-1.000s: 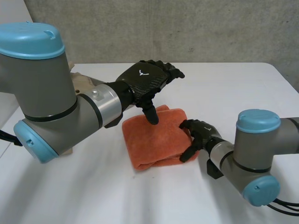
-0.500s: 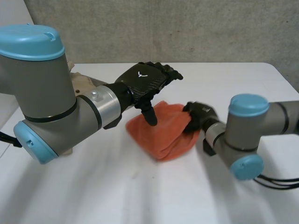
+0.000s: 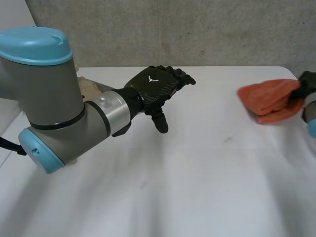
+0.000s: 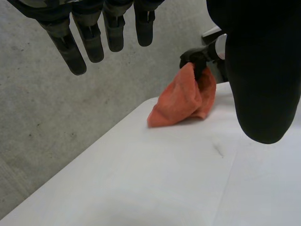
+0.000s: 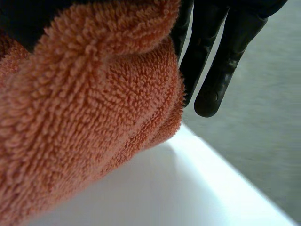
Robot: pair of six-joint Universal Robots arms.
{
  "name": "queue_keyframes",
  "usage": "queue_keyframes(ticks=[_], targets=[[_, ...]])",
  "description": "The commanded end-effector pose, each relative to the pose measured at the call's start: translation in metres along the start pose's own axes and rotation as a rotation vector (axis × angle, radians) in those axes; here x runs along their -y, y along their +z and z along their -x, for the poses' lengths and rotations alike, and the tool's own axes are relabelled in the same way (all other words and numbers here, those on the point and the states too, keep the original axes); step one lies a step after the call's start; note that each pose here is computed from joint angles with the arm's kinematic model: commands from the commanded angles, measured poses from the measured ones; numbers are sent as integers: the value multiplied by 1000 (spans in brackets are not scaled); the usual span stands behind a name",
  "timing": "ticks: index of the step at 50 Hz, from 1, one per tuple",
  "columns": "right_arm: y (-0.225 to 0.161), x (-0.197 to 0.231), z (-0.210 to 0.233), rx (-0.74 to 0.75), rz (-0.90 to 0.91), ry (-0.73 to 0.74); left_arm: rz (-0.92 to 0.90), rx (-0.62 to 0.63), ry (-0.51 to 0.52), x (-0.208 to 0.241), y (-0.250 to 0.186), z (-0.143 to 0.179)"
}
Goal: Fold the laundry.
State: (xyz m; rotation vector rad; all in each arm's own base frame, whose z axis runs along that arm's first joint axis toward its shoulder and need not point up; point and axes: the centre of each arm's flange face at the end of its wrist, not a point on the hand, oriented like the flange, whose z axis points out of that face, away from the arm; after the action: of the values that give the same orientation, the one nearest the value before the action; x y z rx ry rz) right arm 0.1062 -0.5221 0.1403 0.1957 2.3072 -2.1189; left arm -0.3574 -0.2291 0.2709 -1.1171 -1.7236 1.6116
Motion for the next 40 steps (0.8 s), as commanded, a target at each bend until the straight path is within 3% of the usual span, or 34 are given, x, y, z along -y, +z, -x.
queue_keyframes(ticks=[1,8,15,23,27,32,35,40], targets=[[31,-14,-63,-92,29,-51,3,-10,-1,-1,1,-4],[37,-12,-111,-162,34,-100,7,-9,-1,-3,1,-4],[34,-21,-102,4,92,-142,7,-11,-2,-3,1,-5],[20,-21,-114,-63,226,-270,15,-17,-5,-4,-1,-9],[11,-4,-137,-139,296,-449,23,-19,-7,-6,-2,-9],[2,26,-144,-204,336,-792,24,-16,-9,-6,-3,-8],[1,54,-147,-288,281,-862,23,-11,-9,-6,-4,-6],[1,120,-141,-402,35,-851,19,5,-9,-5,-4,-1]])
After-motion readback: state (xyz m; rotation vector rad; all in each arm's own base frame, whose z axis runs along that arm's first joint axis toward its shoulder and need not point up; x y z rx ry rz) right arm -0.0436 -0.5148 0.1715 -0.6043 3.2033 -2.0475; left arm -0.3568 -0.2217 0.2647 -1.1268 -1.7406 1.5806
